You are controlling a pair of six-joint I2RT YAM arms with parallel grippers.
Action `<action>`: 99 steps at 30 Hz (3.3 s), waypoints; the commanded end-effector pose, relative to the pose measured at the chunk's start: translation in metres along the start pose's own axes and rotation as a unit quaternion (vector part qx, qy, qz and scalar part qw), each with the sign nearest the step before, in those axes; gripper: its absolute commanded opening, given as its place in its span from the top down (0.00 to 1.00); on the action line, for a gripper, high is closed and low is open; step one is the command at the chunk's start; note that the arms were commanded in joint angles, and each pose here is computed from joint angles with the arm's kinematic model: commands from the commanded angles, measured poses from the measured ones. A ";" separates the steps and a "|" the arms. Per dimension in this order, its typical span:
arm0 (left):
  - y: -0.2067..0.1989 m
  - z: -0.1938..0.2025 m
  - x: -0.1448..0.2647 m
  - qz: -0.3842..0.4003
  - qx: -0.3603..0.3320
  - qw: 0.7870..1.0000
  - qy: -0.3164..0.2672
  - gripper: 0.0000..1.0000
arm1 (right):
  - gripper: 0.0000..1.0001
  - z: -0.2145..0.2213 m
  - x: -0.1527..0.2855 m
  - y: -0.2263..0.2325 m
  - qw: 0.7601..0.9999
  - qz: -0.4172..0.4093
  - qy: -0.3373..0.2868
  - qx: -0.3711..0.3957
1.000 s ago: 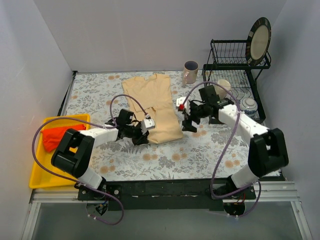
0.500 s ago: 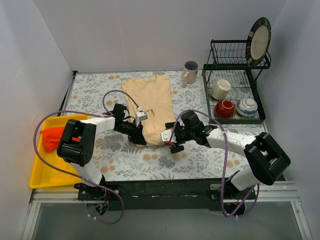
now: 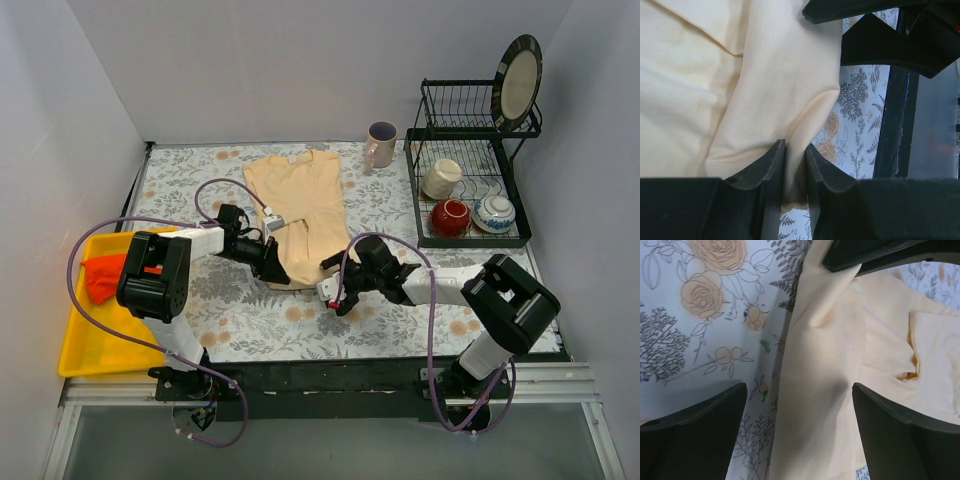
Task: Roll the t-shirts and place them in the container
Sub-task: Roll the T-shirt to the center of the board.
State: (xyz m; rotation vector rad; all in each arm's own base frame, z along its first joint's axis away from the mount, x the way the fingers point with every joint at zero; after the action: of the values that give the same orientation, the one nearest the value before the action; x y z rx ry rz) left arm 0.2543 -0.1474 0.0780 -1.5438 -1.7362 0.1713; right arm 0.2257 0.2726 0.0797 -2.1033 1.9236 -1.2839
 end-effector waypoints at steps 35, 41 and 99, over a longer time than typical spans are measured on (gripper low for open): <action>-0.033 0.006 0.000 -0.294 -0.546 0.783 0.053 0.31 | 0.93 0.035 -0.032 -0.036 0.979 -0.034 0.081 -0.183; -0.034 -0.001 0.003 -0.309 -0.551 0.774 0.040 0.33 | 0.93 0.034 -0.029 -0.030 0.978 -0.042 0.082 -0.186; -0.052 0.023 0.021 0.006 -0.058 0.986 0.157 1.00 | 0.96 0.011 0.026 -0.040 0.835 -0.348 0.086 -0.419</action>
State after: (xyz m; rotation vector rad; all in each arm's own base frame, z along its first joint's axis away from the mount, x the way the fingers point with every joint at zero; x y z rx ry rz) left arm 0.2129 -0.1506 0.1119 -1.7038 -1.6322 -0.2050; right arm 0.2441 0.2824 0.1005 -3.3587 1.9646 -0.7831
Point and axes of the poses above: each gripper's point midway between its finger pads, its own x axis back along the fingers, its own y axis along the line the jaws close on, z = x × y, the point moved 6 cm from there along x, back along the fingers, and after that the axes turned 5 degrees about -x, right-handed, at the moved point
